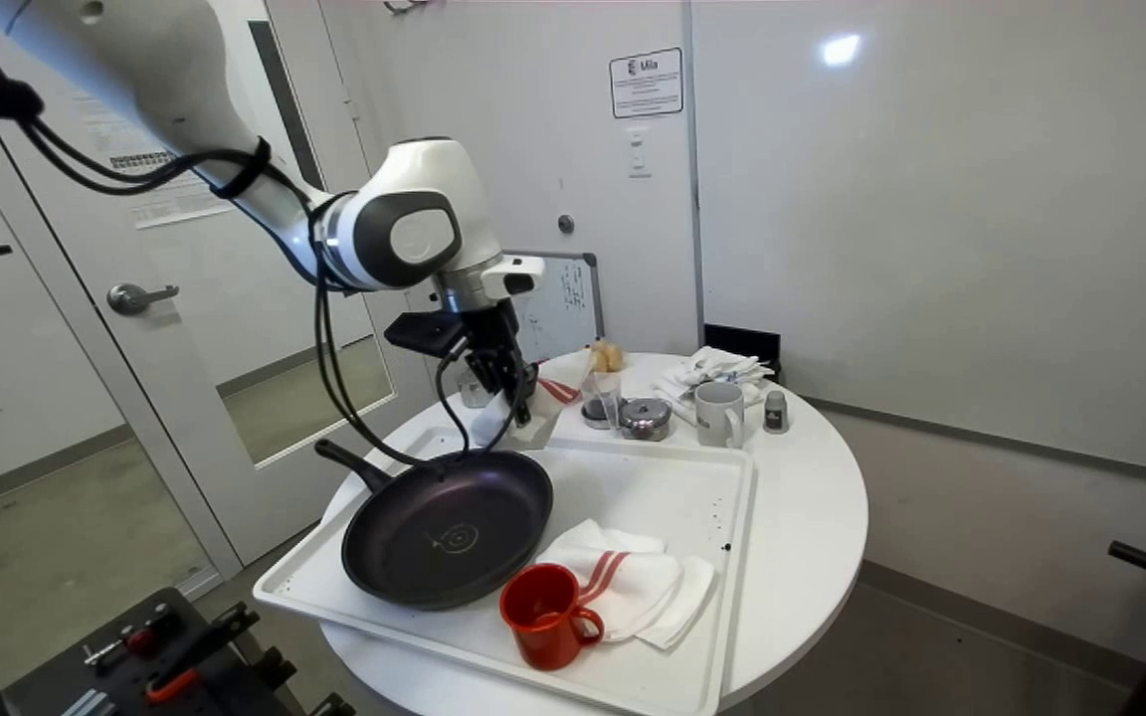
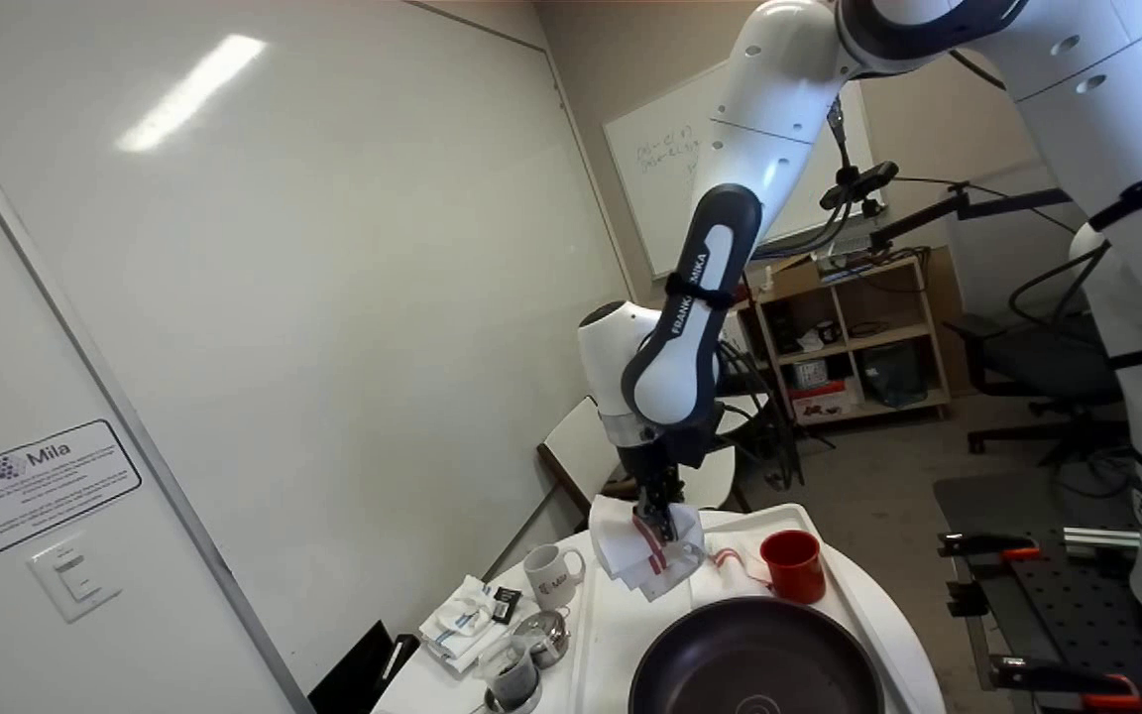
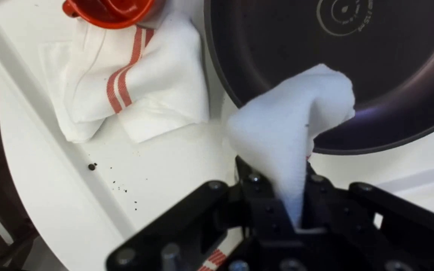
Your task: Use the white cloth to wipe the inside of the pan
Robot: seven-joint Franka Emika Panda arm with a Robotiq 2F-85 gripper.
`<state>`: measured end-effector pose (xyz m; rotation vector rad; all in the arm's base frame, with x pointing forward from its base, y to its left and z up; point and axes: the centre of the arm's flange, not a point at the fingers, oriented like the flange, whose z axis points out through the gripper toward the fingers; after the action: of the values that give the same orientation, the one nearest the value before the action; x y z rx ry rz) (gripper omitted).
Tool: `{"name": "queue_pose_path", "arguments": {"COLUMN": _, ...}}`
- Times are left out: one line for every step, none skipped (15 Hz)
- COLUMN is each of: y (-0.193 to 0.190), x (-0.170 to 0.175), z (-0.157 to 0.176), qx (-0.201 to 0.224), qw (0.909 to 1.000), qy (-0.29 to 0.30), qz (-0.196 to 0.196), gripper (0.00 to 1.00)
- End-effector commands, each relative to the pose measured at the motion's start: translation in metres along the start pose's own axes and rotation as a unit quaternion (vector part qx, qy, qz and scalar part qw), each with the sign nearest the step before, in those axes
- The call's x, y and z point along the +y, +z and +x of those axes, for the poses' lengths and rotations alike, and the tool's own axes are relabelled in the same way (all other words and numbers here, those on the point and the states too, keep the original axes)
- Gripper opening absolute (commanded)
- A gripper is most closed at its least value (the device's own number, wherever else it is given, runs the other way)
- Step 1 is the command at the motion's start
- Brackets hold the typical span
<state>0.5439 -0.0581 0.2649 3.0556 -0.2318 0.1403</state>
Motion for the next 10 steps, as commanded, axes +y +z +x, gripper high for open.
{"name": "queue_pose_path", "arguments": {"y": 0.010, "x": 0.017, "z": 0.053, "qx": -0.022, "qw": 0.9996, "qy": 0.017, "qz": 0.011, "gripper": 0.09}}
{"name": "queue_pose_path", "arguments": {"y": 0.013, "x": 0.023, "z": 0.064, "qx": -0.026, "qw": 0.9993, "qy": 0.025, "qz": 0.014, "gripper": 0.09}}
{"name": "queue_pose_path", "arguments": {"y": 0.016, "x": 0.029, "z": 0.073, "qx": -0.030, "qw": 0.9989, "qy": 0.031, "qz": 0.017, "gripper": 0.09}}
{"name": "queue_pose_path", "arguments": {"y": 0.019, "x": 0.033, "z": 0.082, "qx": -0.032, "qw": 0.9986, "qy": 0.037, "qz": 0.019, "gripper": 0.09}}
{"name": "queue_pose_path", "arguments": {"y": 0.023, "x": 0.037, "z": 0.090, "qx": -0.036, "qw": 0.9981, "qy": 0.044, "qz": 0.023, "gripper": 0.09}}
{"name": "queue_pose_path", "arguments": {"y": 0.028, "x": 0.041, "z": 0.099, "qx": -0.039, "qw": 0.9977, "qy": 0.049, "qz": 0.026, "gripper": 0.09}}
{"name": "queue_pose_path", "arguments": {"y": 0.032, "x": 0.045, "z": 0.107, "qx": -0.041, "qw": 0.9972, "qy": 0.056, "qz": 0.029, "gripper": 0.09}}
{"name": "queue_pose_path", "arguments": {"y": 0.037, "x": 0.048, "z": 0.115, "qx": -0.043, "qw": 0.9967, "qy": 0.061, "qz": 0.030, "gripper": 0.09}}
{"name": "queue_pose_path", "arguments": {"y": 0.042, "x": 0.051, "z": 0.122, "qx": -0.046, "qw": 0.9961, "qy": 0.068, "qz": 0.032, "gripper": 0.09}}
{"name": "queue_pose_path", "arguments": {"y": 0.048, "x": 0.054, "z": 0.129, "qx": -0.049, "qw": 0.9956, "qy": 0.073, "qz": 0.034, "gripper": 0.09}}
